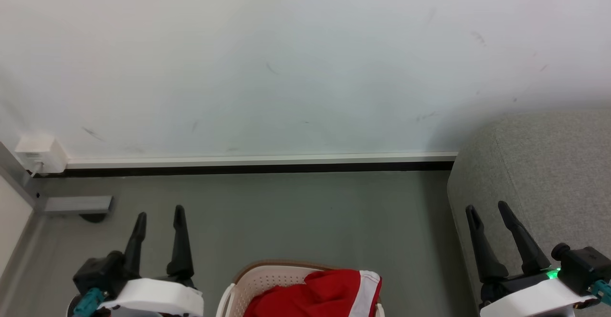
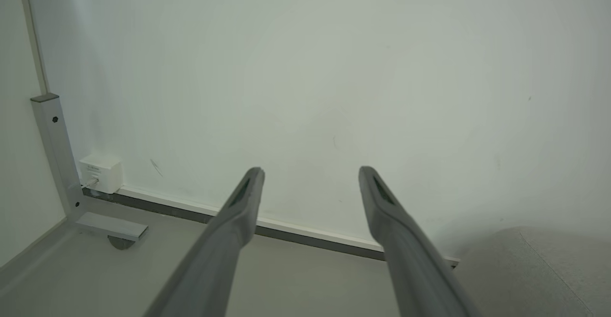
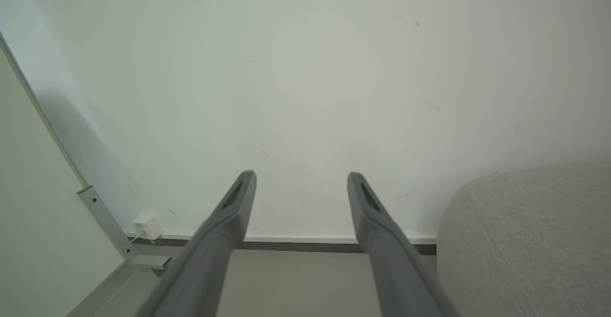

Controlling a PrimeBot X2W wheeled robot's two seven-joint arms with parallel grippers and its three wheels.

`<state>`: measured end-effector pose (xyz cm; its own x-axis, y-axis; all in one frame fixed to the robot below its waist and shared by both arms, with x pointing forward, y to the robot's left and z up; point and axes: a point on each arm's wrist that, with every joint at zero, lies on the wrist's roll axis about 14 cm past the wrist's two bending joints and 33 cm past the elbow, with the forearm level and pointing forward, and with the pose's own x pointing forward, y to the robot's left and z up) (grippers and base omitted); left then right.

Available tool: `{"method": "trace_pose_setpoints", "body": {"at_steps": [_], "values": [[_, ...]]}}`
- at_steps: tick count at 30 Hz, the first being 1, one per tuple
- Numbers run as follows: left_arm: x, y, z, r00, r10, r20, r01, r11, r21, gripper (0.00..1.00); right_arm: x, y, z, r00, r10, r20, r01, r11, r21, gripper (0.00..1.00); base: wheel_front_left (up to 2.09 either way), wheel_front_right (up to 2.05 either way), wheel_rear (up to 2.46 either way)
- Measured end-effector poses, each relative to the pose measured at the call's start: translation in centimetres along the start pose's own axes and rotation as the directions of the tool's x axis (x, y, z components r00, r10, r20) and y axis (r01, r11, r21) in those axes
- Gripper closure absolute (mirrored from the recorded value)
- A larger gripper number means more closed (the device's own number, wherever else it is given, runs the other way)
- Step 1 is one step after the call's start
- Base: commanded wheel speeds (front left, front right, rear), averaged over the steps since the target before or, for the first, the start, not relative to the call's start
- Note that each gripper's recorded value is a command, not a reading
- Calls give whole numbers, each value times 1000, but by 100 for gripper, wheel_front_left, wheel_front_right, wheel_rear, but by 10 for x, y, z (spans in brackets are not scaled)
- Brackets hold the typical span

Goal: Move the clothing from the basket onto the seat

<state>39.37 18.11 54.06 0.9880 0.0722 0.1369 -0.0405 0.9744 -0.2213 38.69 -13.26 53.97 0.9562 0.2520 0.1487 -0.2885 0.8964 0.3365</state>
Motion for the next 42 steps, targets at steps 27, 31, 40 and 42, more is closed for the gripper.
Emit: {"method": "trace_pose_setpoints", "body": {"at_steps": [27,31,40,42], "values": [[1,-7,9,997,-42,62,29,982,188,0,0,3,12,998,31,51,-22,986,-164,0,0,0,0],[1,-7,10,997,-44,69,29,979,200,0,0,4,13,998,36,55,-25,983,-180,0,0,0,0],[1,-6,9,997,-40,68,26,980,199,0,1,1,14,998,27,60,-16,984,-176,0,0,0,0],[1,-6,10,997,-40,69,26,980,198,0,1,2,14,998,27,61,-16,984,-175,0,0,0,0]]}}
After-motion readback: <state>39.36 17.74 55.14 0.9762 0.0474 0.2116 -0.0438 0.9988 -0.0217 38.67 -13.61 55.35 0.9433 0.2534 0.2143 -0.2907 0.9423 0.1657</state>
